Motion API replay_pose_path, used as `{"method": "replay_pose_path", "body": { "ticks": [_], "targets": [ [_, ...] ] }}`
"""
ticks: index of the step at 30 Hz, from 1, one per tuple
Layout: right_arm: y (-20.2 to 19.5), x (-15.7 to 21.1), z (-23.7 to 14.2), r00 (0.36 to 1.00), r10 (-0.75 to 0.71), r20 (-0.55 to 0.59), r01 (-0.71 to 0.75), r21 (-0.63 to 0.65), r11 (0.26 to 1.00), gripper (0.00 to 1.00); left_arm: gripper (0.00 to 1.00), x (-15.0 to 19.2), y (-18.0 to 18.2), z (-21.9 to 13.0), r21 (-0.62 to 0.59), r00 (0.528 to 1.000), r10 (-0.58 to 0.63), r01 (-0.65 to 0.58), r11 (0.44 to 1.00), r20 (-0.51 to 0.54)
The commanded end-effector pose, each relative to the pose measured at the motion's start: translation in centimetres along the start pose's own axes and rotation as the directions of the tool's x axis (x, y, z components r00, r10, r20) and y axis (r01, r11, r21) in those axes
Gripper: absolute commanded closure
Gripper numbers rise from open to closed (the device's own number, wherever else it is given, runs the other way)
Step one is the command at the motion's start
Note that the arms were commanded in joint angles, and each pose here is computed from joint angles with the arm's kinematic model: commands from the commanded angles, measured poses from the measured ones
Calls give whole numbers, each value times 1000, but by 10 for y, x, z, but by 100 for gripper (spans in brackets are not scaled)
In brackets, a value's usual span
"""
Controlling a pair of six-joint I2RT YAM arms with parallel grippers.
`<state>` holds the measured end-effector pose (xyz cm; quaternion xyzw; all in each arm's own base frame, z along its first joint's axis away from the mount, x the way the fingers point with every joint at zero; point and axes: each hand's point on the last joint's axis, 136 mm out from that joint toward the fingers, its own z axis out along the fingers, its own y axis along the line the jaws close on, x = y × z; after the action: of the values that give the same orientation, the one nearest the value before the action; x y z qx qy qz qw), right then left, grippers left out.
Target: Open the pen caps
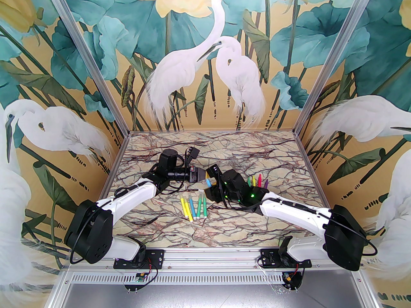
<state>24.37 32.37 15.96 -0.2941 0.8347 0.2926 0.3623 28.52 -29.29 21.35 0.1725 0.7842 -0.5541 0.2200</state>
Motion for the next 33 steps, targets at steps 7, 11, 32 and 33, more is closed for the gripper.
{"method": "replay_pose_path", "body": {
  "ticks": [7, 11, 32, 33],
  "targets": [
    [-2, 12, -4, 1000, -7, -17, 8, 10, 1000, 85, 100, -10, -1, -9, -54, 998, 17, -14, 998, 54],
    [-6, 20, -7, 999, -7, -33, 8, 25, 1000, 88, 100, -20, 7, -21, -102, 994, -5, 17, 995, 112],
    [-8, 43, -11, 998, -22, -62, 22, 7, 1000, 98, 100, -42, 23, -65, -147, 960, -74, 117, 982, 272],
    [-7, 43, -12, 998, -24, -62, 25, 6, 1000, 98, 100, -42, 24, -65, -148, 959, -76, 119, 982, 272]
  ]
}}
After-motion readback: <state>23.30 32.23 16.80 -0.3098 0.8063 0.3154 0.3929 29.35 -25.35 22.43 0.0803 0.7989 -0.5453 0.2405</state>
